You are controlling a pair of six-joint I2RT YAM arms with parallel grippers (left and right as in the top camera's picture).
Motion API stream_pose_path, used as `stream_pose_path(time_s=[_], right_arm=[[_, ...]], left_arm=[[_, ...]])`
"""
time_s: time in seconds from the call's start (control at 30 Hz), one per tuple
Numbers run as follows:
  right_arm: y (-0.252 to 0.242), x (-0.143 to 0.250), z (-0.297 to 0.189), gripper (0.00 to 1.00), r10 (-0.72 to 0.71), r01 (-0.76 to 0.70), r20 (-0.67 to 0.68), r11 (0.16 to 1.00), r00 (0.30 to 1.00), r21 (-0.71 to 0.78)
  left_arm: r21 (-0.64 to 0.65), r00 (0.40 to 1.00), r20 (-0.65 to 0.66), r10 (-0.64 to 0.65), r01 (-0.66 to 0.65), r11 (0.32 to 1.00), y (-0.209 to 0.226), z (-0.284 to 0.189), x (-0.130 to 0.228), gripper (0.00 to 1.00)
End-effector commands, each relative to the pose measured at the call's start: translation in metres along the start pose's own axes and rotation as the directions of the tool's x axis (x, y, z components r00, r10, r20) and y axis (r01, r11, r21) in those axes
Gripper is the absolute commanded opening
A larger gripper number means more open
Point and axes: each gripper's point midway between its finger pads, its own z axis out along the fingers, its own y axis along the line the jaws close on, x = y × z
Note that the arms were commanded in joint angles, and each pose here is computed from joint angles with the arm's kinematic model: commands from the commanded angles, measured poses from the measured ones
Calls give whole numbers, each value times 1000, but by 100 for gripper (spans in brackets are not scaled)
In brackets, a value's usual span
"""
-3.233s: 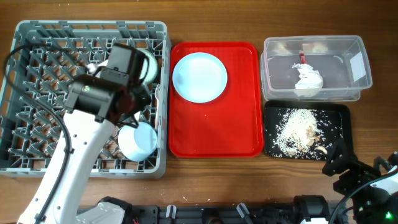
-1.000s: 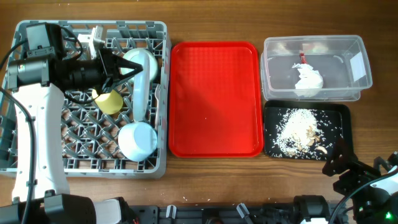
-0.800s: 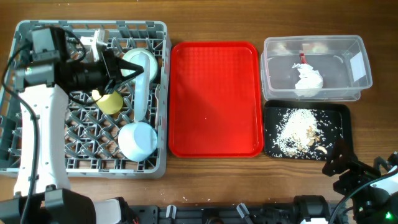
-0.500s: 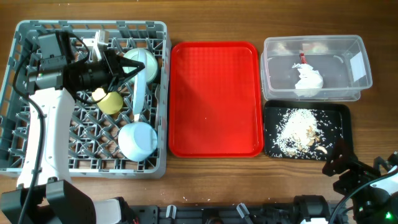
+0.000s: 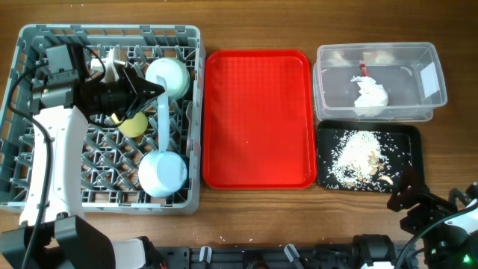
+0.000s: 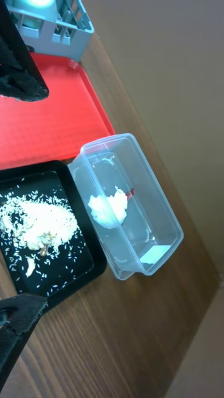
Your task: Sort waste into correct bins and load items into the dishwasher rack
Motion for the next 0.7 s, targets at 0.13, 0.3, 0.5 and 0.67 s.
stream_pose_path(time_s=[0.13,0.3,0.5,0.67], right_arm=[[1,-1,-2,100,10,-10,9,1000,1000,-8],[1,-1,-2,100,10,-10,9,1000,1000,-8],[1,-1,-2,100,10,-10,9,1000,1000,-8],[1,-1,-2,100,10,-10,9,1000,1000,-8]], left_arm=[[-120,998,61,10,-2,993,22,-8,-11,60],[-81,969,212,127,-112,990,-27,-60,-21,66],[-96,945,174,277,-264,960,-64,-81,46,19],[-241,931,-13,365,-357,903,-57,-10,79,9]])
